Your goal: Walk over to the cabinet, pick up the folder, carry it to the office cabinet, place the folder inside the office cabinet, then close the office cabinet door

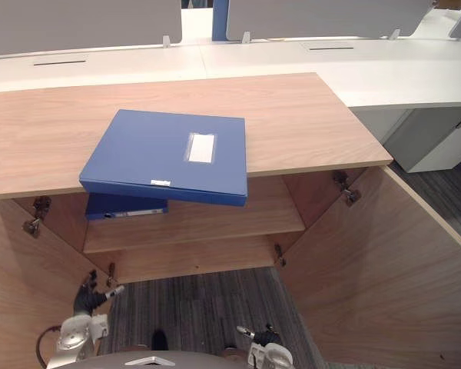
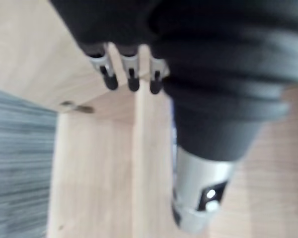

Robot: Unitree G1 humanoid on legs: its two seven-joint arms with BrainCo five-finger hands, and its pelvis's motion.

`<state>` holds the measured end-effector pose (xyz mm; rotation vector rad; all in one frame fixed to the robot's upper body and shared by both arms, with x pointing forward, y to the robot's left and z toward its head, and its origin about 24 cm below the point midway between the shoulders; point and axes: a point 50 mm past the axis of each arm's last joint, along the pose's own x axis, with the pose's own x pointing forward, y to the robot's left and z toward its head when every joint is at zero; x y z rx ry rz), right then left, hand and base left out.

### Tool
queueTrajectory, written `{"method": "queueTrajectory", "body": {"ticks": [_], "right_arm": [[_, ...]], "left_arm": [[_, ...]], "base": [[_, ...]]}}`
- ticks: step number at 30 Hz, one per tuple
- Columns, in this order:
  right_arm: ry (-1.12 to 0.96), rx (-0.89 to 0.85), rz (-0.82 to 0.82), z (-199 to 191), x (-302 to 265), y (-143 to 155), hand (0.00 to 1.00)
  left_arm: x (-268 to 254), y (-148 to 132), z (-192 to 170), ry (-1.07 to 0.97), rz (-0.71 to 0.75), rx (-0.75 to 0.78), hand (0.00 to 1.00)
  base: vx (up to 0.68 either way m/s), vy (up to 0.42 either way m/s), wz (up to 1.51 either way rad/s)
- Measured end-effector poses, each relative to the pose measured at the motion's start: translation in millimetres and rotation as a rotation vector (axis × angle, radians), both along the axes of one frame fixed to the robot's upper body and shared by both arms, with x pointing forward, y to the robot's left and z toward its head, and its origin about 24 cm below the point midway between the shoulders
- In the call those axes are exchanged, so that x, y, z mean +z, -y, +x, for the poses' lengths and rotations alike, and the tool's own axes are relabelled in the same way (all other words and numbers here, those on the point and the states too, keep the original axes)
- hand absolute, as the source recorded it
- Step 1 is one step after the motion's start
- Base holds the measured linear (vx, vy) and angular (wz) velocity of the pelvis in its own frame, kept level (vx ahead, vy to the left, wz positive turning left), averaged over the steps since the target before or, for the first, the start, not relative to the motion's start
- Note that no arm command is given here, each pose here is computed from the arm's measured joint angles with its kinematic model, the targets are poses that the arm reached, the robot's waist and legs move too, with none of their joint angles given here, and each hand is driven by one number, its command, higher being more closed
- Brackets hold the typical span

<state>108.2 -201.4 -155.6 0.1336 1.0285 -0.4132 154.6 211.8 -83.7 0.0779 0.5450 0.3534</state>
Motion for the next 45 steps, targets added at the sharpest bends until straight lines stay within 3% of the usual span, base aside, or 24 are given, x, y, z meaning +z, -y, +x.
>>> {"method": "queueTrajectory", "body": {"ticks": [8, 16, 23, 31, 45], "right_arm": [[0.027, 0.033, -0.007, -1, 3, -2, 0.0], [0.026, 0.036, -0.011, -3, 2, -2, 0.0], [0.01, 0.039, -0.009, -6, 1, -2, 0.0], [-0.002, 0.079, -0.012, -5, -1, -5, 0.0], [-0.028, 0.135, -0.057, -4, -1, 5, 0.0]], "left_arm": [[84, -6, 28, 0.371, 0.248, -0.076, 0.0], [140, 8, 34, 0.64, 0.336, -0.111, 0.0], [159, 8, 32, 0.725, 0.379, -0.143, 0.0], [183, 14, 33, 0.803, 0.635, -0.256, 0.0], [189, 60, 45, 0.905, 0.773, -0.499, 0.0]], "base": [[0.04, -0.008, 0.1], [-0.01, -0.021, 0.07], [0.0, -0.002, 0.0], [0.0, -0.004, 0.02], [0.0, 0.0, -0.01]]}}
